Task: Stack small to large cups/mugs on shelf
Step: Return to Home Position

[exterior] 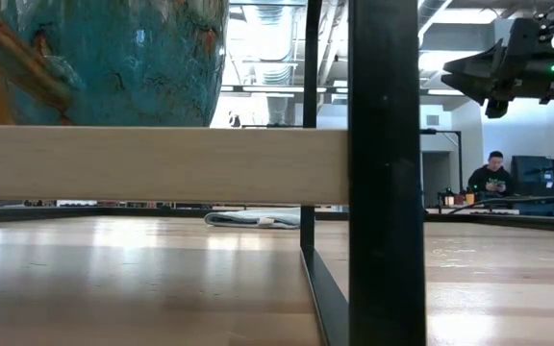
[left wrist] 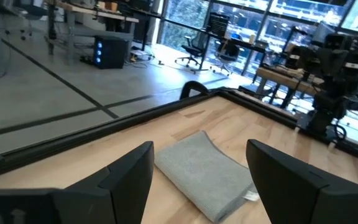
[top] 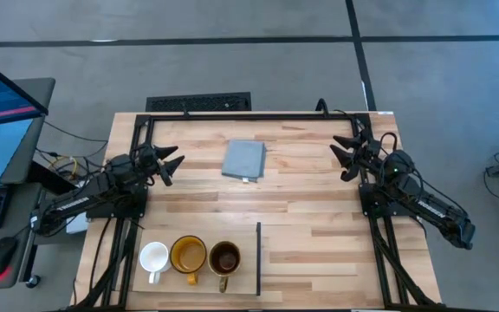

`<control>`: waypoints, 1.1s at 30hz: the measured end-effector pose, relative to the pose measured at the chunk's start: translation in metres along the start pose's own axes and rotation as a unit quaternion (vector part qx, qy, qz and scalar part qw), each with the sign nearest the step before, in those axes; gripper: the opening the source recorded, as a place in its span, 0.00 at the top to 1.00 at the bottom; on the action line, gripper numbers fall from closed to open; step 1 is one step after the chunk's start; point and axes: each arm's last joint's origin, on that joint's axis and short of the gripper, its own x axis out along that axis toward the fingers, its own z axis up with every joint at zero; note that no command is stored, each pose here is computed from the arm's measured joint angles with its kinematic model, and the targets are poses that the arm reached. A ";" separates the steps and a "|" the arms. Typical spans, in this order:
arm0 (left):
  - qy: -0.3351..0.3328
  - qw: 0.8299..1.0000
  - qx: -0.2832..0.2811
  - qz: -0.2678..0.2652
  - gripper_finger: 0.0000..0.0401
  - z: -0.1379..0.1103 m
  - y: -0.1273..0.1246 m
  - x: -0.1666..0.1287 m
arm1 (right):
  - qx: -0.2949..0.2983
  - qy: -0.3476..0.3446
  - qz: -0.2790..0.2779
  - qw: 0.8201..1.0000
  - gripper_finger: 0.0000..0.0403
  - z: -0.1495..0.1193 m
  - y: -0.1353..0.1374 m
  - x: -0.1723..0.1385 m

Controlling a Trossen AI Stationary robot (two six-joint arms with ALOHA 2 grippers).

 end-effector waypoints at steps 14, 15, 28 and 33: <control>0.006 0.999 0.021 -0.028 0.38 -0.001 -0.002 0.000 | 0.008 0.035 -0.005 0.999 0.50 -0.007 -0.001 0.000; 0.006 0.999 0.022 -0.028 0.38 -0.001 -0.002 0.000 | 0.009 0.041 -0.006 0.999 0.50 -0.008 -0.001 0.000; 0.003 0.997 0.077 -0.013 0.38 -0.001 -0.001 0.000 | 0.023 0.107 -0.016 0.994 0.50 -0.021 -0.003 -0.002; 0.004 0.997 0.072 -0.013 0.38 -0.001 -0.001 0.000 | 0.023 0.107 -0.017 0.994 0.50 -0.021 -0.003 -0.002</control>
